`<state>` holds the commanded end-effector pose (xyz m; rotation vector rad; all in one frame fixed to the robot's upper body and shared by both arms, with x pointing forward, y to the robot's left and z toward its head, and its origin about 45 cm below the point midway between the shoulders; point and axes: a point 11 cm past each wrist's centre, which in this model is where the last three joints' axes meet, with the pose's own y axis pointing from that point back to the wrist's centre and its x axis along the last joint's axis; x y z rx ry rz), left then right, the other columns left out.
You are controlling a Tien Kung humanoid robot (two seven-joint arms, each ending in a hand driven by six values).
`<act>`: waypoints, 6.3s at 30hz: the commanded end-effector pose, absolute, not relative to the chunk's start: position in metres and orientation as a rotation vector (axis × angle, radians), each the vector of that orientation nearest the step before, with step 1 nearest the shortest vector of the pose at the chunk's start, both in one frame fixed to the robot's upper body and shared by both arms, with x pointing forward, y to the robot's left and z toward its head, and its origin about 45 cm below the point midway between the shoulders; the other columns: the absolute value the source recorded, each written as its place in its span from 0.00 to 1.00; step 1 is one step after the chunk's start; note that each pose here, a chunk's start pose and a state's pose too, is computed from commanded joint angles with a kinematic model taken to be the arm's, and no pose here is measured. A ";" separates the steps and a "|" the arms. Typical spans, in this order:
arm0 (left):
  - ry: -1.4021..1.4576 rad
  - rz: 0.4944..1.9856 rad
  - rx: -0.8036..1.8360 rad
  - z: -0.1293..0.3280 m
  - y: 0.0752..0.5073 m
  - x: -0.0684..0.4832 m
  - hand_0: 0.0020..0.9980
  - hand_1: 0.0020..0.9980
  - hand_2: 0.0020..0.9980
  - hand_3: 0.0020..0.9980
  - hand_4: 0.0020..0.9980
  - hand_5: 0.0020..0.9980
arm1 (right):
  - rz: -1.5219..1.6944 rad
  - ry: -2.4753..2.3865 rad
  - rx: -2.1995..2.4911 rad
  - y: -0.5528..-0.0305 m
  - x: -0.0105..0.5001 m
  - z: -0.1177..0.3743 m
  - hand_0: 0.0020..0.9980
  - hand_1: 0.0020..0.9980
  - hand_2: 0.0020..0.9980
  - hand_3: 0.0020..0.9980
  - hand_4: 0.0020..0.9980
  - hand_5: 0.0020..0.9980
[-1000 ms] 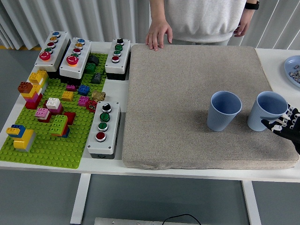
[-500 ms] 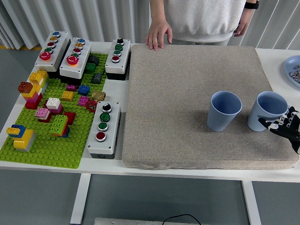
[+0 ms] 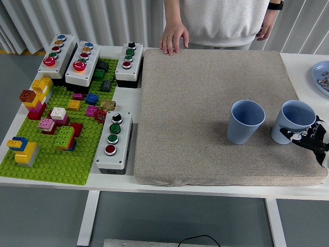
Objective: Pick cup pour cup place
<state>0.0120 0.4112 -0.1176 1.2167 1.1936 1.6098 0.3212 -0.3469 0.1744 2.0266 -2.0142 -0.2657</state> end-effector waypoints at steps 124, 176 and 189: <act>1.176 1.634 1.224 -0.113 0.424 0.013 0.74 0.74 0.80 0.68 0.52 0.92 | 0.393 -1.914 1.856 -0.308 0.351 0.246 0.80 0.69 0.60 0.70 0.81 0.20; 1.174 1.640 1.226 -0.113 0.426 0.013 0.74 0.73 0.80 0.67 0.52 0.92 | 0.661 -1.781 1.719 -0.288 0.349 0.263 0.80 0.69 0.60 0.70 0.80 0.18; 1.180 1.639 1.234 -0.112 0.427 0.009 0.74 0.73 0.80 0.67 0.52 0.91 | 0.694 -1.751 1.710 -0.282 0.345 0.266 0.80 0.69 0.60 0.70 0.79 0.18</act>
